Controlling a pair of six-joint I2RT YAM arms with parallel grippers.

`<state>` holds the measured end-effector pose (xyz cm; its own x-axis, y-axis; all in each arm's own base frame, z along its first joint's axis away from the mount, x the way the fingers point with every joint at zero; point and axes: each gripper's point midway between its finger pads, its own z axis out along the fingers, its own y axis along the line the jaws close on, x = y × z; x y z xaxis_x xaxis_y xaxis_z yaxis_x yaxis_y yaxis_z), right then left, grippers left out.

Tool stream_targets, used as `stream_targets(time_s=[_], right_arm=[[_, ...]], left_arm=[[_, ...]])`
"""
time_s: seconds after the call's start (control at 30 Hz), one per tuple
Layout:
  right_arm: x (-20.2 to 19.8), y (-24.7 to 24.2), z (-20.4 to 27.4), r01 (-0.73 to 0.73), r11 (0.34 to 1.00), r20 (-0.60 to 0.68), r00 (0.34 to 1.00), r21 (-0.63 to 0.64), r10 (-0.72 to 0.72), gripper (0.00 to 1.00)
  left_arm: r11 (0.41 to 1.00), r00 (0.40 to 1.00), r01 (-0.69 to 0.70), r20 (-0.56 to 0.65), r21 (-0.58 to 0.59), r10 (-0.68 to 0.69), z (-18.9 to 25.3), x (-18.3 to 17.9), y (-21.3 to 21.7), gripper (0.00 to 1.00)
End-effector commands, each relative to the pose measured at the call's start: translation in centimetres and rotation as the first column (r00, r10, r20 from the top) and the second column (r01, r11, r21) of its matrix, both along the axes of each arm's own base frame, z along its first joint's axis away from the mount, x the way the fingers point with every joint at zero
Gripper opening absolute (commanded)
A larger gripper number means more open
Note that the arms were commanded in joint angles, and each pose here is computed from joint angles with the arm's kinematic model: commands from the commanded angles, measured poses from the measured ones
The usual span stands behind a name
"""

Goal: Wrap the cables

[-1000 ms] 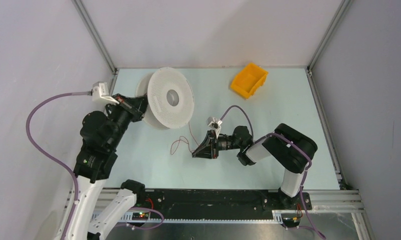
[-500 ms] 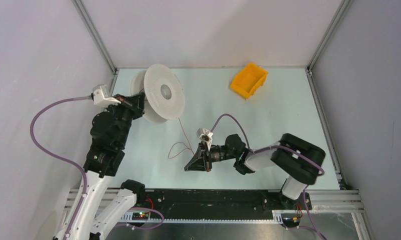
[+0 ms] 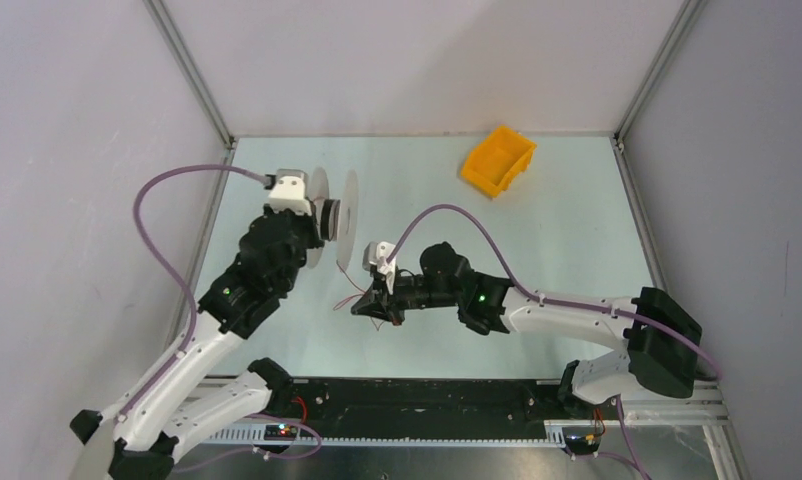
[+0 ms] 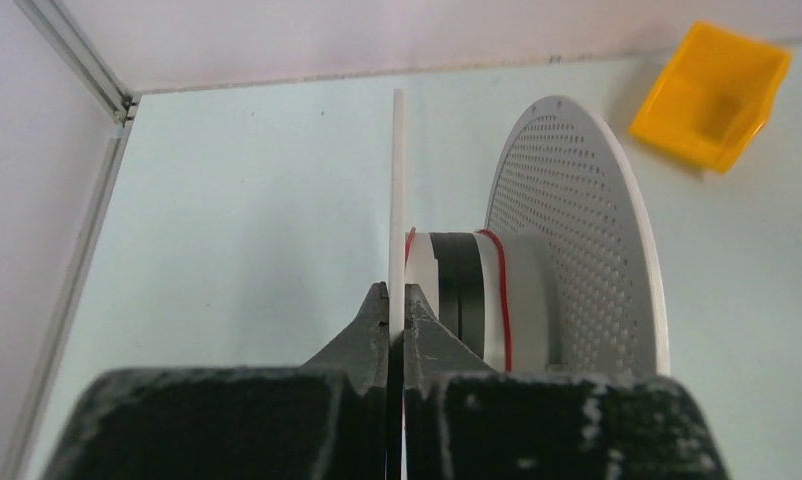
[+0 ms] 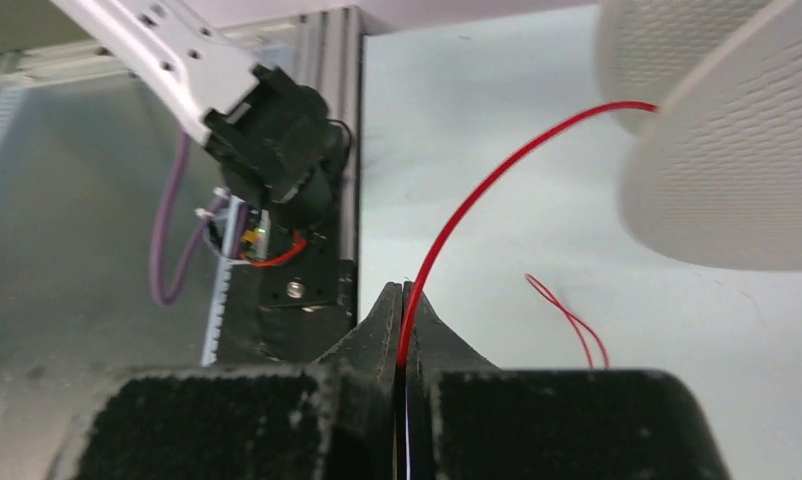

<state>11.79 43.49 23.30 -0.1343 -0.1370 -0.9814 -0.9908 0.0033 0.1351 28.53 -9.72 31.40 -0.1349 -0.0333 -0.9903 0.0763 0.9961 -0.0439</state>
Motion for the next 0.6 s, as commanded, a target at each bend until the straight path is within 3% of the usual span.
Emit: stream_targets(time_s=[0.0, 0.27, 0.57], right_arm=[[2.9, -1.2, 0.6, 0.126, 0.987, 0.158, 0.981, -0.098, -0.110, 0.00], [9.5, -4.1, 4.0, 0.347, 0.937, 0.208, 0.920, -0.038, -0.333, 0.02], [13.5, -7.1, 5.6, 0.430, 0.903, 0.237, 0.879, -0.015, -0.414, 0.06]], left_arm=[[0.991, 0.998, -0.047, 0.037, 0.127, 0.043, 1.4, 0.0, 1.0, 0.00], [0.937, 0.984, 0.179, -0.066, 0.300, -0.167, -2.4, -1.0, -2.0, 0.00], [0.839, 0.908, 0.416, -0.213, 0.350, -0.361, -4.5, -3.4, -4.3, 0.00]])
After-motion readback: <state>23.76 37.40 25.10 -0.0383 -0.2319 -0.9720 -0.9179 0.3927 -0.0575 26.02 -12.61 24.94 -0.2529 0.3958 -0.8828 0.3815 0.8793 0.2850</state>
